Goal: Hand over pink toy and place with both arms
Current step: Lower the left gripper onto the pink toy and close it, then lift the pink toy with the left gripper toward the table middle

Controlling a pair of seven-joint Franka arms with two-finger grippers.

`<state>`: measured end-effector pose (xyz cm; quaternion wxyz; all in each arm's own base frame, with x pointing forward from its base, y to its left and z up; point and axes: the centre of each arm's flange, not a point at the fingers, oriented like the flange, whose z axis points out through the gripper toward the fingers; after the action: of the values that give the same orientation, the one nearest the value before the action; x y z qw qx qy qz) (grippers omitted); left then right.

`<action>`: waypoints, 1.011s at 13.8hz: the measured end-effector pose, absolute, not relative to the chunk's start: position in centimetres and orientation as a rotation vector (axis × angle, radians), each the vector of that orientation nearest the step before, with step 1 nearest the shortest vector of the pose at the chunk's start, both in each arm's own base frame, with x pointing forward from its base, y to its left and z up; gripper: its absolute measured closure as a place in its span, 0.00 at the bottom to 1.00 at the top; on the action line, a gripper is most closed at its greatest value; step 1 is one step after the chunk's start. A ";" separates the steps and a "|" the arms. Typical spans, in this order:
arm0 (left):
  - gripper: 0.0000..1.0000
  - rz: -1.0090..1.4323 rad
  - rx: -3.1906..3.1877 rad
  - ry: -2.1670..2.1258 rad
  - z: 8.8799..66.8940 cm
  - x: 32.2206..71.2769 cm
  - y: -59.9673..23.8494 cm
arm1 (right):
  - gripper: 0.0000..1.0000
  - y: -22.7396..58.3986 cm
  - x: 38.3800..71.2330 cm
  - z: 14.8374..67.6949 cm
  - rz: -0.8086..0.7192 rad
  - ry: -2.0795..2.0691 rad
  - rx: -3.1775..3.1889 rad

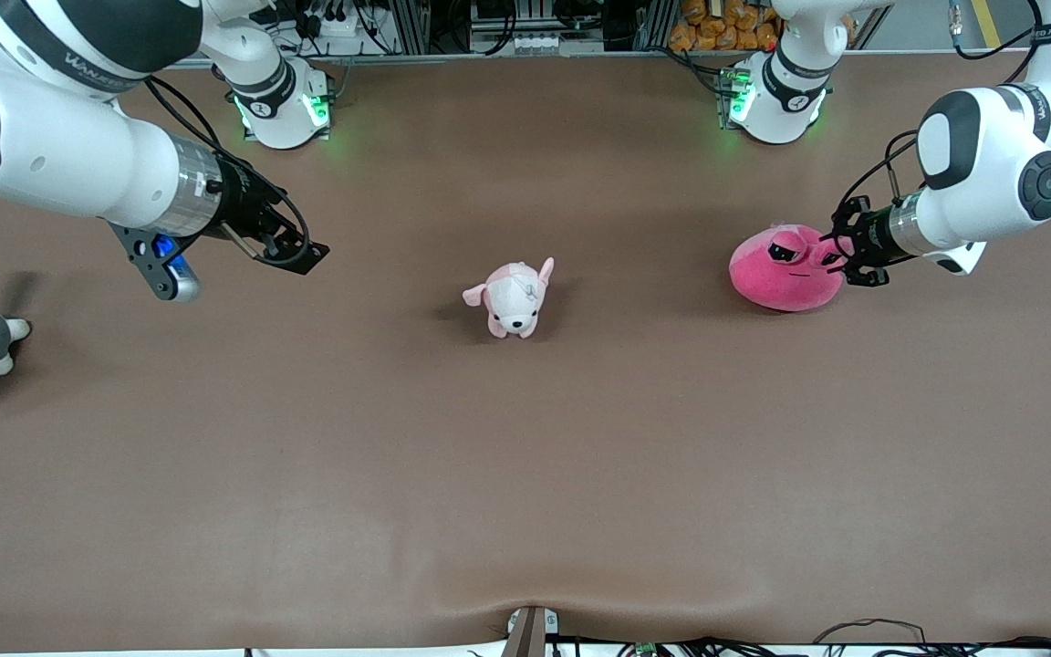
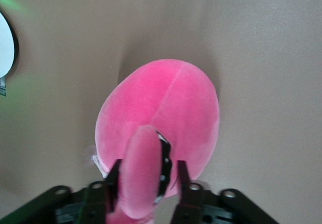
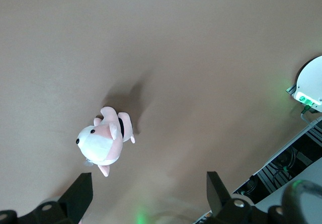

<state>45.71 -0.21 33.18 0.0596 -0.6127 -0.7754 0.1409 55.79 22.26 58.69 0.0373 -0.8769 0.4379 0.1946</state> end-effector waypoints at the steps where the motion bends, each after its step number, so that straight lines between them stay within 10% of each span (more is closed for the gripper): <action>1: 0.66 0.427 -1.855 -2.347 33.2 45.7 -0.2 | 0.00 22.3 55.8 58.7 0.597 1.344 -2.691; 5: 0.87 0.432 -1.852 -2.345 33.1 45.6 -0.2 | 0.00 22.3 55.8 58.7 0.598 1.344 -2.692; 14: 0.89 0.638 -1.968 -2.094 38.1 45.8 -0.2 | 0.00 22.2 55.8 58.7 0.597 1.346 -2.690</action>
<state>45.78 -0.19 38.12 0.0988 -0.6652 -0.7079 0.2158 55.81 22.21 58.68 0.0372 -0.8766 0.4386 0.1946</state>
